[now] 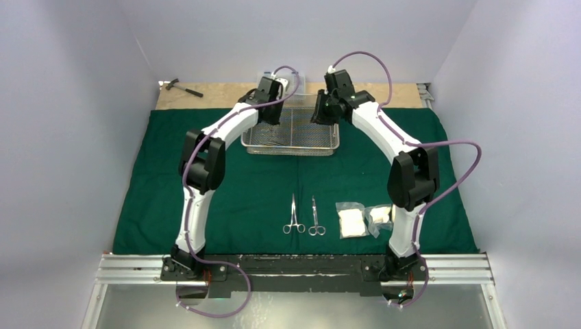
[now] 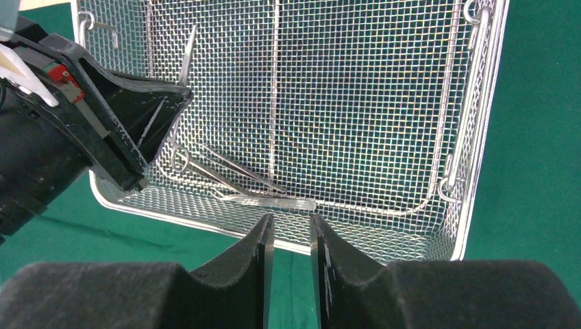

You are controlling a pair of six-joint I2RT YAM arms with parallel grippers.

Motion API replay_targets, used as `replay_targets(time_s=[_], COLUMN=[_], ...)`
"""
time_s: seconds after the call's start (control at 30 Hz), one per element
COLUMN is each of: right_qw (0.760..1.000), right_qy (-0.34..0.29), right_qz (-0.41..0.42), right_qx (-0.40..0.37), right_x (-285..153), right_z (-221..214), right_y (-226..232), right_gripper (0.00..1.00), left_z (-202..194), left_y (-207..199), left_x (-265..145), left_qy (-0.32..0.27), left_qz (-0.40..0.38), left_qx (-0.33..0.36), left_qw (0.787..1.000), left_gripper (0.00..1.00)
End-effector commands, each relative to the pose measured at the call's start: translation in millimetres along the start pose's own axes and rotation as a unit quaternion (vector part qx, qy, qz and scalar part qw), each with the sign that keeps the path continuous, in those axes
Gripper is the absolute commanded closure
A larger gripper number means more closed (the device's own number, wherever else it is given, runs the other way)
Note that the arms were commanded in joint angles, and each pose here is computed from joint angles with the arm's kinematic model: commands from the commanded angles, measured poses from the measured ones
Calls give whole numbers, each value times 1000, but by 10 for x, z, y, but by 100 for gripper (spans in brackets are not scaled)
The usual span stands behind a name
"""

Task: Open and lay out the surgical kit
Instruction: Pick up the medical item from the container, then place the medical item in the surgical kit.

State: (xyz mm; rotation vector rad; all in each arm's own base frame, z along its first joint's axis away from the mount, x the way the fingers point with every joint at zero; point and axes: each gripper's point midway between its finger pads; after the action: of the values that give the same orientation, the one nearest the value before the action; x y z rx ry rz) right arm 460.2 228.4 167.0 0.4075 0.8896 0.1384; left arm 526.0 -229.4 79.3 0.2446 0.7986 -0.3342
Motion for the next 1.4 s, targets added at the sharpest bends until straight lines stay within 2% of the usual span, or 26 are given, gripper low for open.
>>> replay_targets(time_s=[0.0,0.13,0.33,0.5,0.77,0.93,1.13,1.37], right_qw=[998,998,997,997,997,996,995,993], right_qy=[-34,-33,-15,4,3,3,-1,3], right_qz=[46,51,53,37,7,2,-10,-18], right_qx=[9,25,46,63,75,87,104,113], right_x=[-330,-388,-397,-417,-613,-698,-705,-644], right_z=[243,222,98,-36,-268,-461,-590,-659], right_y=[158,111,81,-4,-243,-377,-502,-555], right_gripper=[72,72,72,73,74,73,73,74], left_z=[516,658,500,-14,-901,-1283,-1800,-2118], left_y=[118,80,49,-68,-484,-647,-801,-1017], left_x=[-412,-670,-1128,-1518,-1995,-2090,-1964,-1838], left_qy=[-62,-74,-61,-36,-28,-14,22,44], left_qz=[-16,-46,-43,7,19,14,23,50], left_qx=[-68,-112,-172,-220,-261,-256,-240,-200], left_qw=[996,990,982,975,965,967,970,978], left_gripper=[100,100,100,100,100,100,100,100])
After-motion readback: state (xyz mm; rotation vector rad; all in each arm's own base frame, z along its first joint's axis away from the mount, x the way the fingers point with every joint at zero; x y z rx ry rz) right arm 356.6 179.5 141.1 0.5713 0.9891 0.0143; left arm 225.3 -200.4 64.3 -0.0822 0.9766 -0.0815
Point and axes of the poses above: each gripper's point midway between its finger pads, its own x axis out along the fingers, its own y axis along the line the jaws close on, z = x × y, and after that the axes turned 5 degrees about x, right-handed
